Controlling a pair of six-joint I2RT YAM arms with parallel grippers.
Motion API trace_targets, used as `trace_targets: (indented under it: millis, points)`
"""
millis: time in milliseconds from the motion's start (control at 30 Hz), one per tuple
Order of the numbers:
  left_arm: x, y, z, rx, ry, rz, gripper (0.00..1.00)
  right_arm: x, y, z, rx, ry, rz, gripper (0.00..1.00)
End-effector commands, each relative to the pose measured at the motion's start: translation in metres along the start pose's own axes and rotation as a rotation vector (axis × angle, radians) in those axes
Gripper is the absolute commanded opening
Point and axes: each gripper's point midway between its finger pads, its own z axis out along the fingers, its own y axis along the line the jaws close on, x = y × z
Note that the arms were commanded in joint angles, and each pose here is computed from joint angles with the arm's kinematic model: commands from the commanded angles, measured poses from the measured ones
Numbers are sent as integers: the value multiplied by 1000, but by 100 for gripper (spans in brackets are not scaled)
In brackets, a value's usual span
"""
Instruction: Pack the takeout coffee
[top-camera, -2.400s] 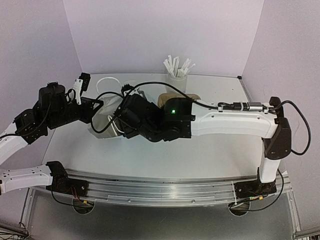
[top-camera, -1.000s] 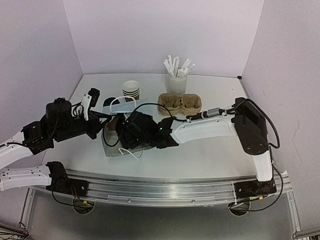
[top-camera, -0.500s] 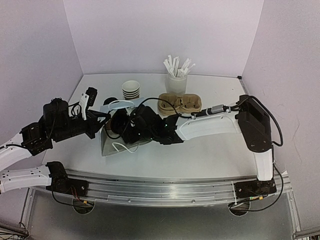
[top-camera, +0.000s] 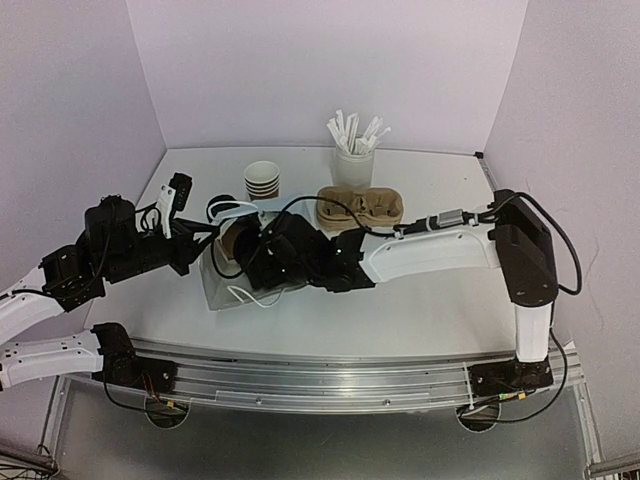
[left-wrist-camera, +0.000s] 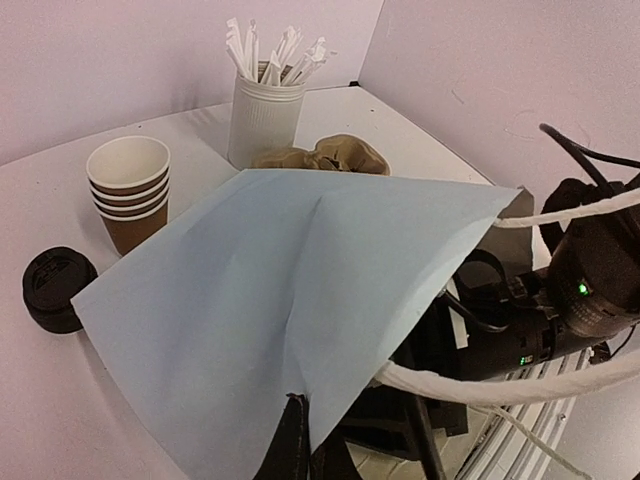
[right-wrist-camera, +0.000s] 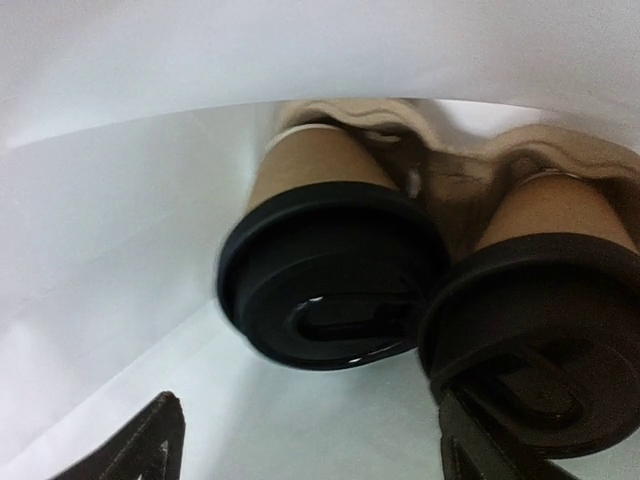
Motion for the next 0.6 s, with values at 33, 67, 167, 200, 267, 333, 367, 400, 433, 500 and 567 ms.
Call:
trace_targets:
  millis: [33,67,167,200,267,333,367,400,433,500,567]
  points:
    - [6,1,0,0,19,-4,0,-48,34,-50,-204,-48,26,90]
    - [6,1,0,1,17,-4,0,-47,31,-55,-200,-49,33,91]
    - [6,1,0,1,17,-3,0,-48,22,-66,-182,-65,40,90]
    - [6,1,0,2,17,-3,0,-49,20,-70,-181,-71,39,89]
    - [7,1,0,2,19,-3,0,-50,19,-72,-178,-79,39,89]
    - [6,1,1,5,19,-4,0,-52,18,-72,-176,-87,42,89]
    - [6,1,1,5,20,-5,0,-53,19,-72,-187,-91,47,89]
    - [6,1,1,5,20,-4,0,-56,25,-73,-247,-102,64,89]
    - [6,1,1,5,19,-4,0,-59,29,-74,-302,-111,80,88]
    - [6,0,0,7,19,-3,0,-62,29,-74,-332,-114,111,85]
    - [6,0,-1,10,14,-5,0,-61,22,-73,-295,-111,125,83]
